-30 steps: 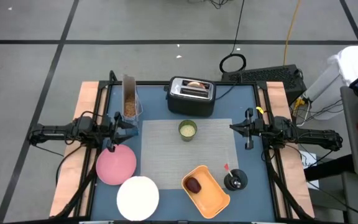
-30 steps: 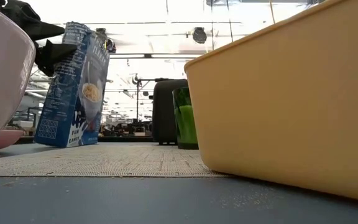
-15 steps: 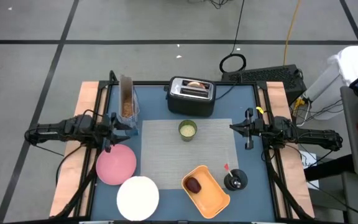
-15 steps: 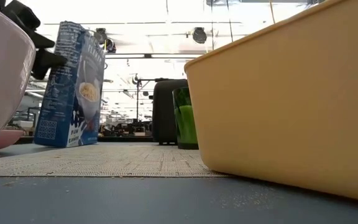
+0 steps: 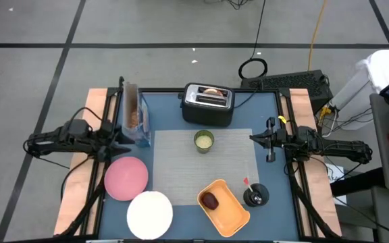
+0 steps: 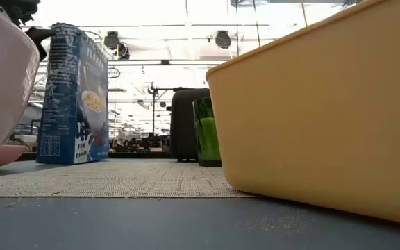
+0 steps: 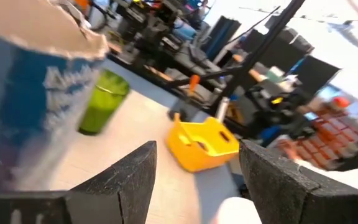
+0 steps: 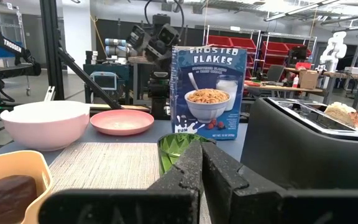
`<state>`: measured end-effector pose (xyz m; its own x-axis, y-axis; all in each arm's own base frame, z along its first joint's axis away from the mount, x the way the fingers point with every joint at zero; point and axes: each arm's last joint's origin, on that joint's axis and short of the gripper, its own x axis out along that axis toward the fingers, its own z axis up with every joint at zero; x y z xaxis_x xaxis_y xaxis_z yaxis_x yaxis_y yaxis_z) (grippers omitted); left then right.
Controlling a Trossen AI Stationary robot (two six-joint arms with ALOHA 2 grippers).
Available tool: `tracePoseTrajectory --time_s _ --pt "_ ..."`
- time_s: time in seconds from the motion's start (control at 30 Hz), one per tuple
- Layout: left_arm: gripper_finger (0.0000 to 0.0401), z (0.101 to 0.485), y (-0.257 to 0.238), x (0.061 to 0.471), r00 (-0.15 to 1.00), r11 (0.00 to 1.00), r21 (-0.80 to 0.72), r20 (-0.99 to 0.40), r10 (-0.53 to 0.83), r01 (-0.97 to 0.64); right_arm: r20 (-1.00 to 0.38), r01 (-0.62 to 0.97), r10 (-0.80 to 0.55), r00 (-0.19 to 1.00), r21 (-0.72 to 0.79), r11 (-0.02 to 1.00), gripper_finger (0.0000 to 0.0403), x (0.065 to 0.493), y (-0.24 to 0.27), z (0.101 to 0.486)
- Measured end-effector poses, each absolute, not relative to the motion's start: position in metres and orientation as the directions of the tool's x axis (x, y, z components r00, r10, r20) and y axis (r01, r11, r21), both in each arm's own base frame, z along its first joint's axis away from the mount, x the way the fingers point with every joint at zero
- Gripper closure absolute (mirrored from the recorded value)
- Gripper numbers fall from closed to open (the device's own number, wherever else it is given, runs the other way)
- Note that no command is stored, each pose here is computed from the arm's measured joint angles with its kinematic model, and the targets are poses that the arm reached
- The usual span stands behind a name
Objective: Arrange a breakfast setting
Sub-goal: Put the white bowl on the gray table mat to the bottom left of the green cup
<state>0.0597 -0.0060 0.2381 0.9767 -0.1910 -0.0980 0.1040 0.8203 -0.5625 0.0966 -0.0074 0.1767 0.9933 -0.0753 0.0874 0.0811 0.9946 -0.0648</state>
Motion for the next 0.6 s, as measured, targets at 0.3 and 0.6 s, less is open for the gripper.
tracePoseTrajectory --time_s 0.3,0.6 --pt "0.0167 0.256 -0.01 0.06 0.954 0.737 -0.618 0.076 -0.29 0.273 0.088 0.081 -0.075 0.993 -0.065 0.995 0.0401 0.097 -0.007 0.177" --pt "0.0167 0.269 -0.021 0.089 0.911 0.697 -0.607 0.125 -0.392 0.383 0.088 0.081 -0.075 0.993 -0.065 0.995 0.0401 0.097 -0.007 0.177"
